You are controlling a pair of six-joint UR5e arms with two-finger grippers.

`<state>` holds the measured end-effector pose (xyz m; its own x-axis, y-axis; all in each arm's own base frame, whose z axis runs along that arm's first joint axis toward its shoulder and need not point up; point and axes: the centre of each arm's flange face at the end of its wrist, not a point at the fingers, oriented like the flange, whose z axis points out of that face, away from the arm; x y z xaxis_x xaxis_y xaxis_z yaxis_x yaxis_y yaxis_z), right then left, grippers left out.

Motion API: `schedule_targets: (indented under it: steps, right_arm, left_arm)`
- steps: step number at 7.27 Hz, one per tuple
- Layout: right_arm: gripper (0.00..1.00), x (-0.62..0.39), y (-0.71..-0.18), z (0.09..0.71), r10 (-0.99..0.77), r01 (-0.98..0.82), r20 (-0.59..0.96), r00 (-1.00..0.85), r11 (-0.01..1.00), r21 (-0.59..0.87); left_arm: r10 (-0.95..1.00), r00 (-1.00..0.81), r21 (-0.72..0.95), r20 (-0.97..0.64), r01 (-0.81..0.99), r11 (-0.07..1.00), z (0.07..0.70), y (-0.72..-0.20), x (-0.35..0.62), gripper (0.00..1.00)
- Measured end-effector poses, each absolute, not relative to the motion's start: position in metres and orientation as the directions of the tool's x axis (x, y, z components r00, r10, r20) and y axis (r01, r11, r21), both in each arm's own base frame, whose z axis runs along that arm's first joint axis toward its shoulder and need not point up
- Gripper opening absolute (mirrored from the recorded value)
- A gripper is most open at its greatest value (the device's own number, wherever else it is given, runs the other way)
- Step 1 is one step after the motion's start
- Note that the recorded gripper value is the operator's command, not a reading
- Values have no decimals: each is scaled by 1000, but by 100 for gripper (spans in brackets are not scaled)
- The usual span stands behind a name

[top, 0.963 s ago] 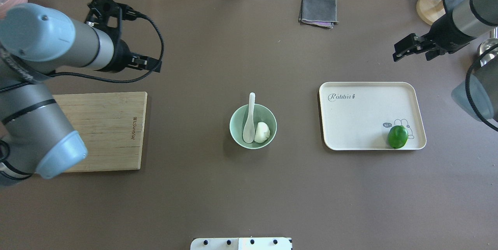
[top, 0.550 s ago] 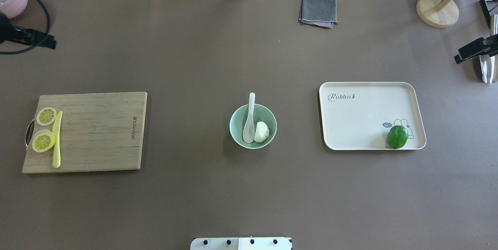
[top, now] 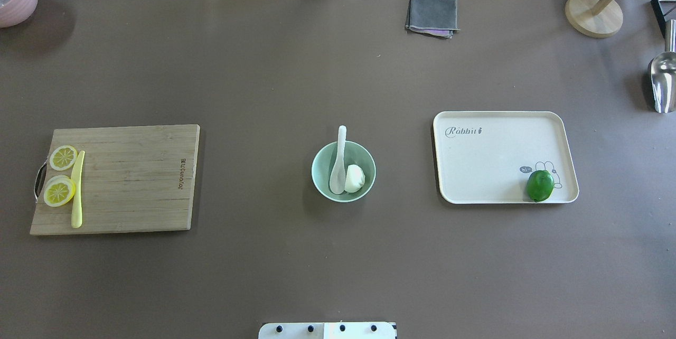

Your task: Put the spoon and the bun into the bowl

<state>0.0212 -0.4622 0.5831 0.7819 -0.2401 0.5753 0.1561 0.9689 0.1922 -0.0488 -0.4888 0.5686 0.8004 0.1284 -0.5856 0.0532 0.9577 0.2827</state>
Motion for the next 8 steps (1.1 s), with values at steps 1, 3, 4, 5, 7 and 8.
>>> schedule_targets:
  steps: [1, 3, 4, 5, 7, 8]
  right_arm:
    - [100, 33, -454, 589, -203, 136, 613, 763, 979, 155]
    - [100, 41, -448, 591, -171, 114, 648, 742, 985, 129]
    - [100, 42, -447, 593, -164, 110, 653, 740, 986, 123]
    - [100, 43, -445, 595, -159, 109, 654, 739, 987, 117]
    - [100, 43, -442, 599, -153, 109, 655, 740, 988, 108]
    - [100, 43, -441, 600, -153, 109, 654, 741, 988, 107]
  left_arm:
    - [114, 785, 254, -609, 57, 966, 577, -484, -54, 98]
    - [86, 751, 211, -655, 72, 975, 582, -479, -60, 98]
    - [79, 746, 201, -661, 75, 977, 583, -479, -61, 98]
    - [77, 744, 198, -663, 75, 977, 583, -479, -61, 98]
    - [76, 745, 198, -663, 76, 977, 582, -481, -62, 98]
    - [76, 746, 198, -662, 77, 977, 582, -482, -62, 98]
